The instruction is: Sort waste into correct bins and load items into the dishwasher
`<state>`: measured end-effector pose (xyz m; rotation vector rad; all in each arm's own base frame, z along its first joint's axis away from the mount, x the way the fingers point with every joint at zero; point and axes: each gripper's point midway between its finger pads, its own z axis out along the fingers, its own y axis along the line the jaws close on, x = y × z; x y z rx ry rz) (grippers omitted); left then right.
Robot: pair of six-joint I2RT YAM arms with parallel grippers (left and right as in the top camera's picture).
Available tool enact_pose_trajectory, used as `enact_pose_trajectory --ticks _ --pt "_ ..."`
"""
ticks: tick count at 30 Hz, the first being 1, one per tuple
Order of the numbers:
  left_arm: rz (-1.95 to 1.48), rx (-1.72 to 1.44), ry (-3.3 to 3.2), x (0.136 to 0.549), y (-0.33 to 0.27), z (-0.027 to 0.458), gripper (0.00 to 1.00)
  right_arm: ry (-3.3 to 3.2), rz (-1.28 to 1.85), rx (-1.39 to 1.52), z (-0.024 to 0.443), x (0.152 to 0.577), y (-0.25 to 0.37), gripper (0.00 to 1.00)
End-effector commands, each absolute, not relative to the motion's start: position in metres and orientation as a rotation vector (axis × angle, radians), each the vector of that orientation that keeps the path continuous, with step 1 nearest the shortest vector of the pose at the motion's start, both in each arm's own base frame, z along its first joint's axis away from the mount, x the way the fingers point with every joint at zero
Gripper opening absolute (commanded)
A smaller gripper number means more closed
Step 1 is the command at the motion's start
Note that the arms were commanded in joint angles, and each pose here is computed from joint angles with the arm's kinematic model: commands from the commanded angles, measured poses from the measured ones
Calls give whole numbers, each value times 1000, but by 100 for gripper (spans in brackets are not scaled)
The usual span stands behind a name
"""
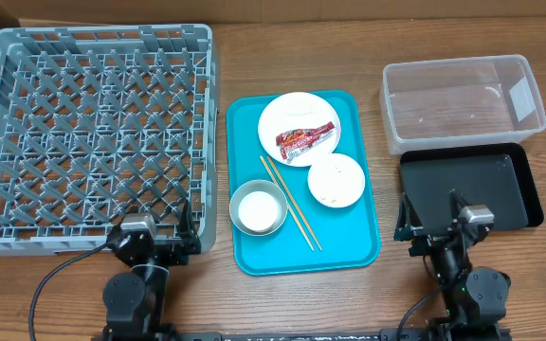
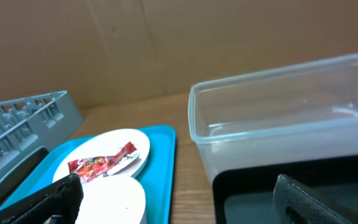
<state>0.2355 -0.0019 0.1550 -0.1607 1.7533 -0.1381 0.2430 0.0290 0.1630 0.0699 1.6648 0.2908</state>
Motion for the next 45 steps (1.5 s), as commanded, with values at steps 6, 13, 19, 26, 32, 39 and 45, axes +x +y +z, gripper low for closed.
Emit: enact_pose_trajectory --ticks 6,13,19,26,32,39,45 --pt "-128 -192 1807 233 1 208 100 1747 349 111 222 243 34 100" --pt "-114 -199 2163 264 -4 215 100 2065 439 92 251 277 53 100" --pt "-99 -214 2387 276 -6 223 100 2365 510 122 255 301 66 100" --pt "-139 -210 2494 279 -13 216 100 2434 767 51 261 352 102 100" --pt "-164 -202 2487 281 -17 218 100 2296 781 80 277 390 135 100" --pt "-165 -200 2472 283 -17 220 100 2442 554 43 199 405 208 98" --pt "-165 -200 2472 283 -17 220 100 2530 535 140 133 425 230 99"
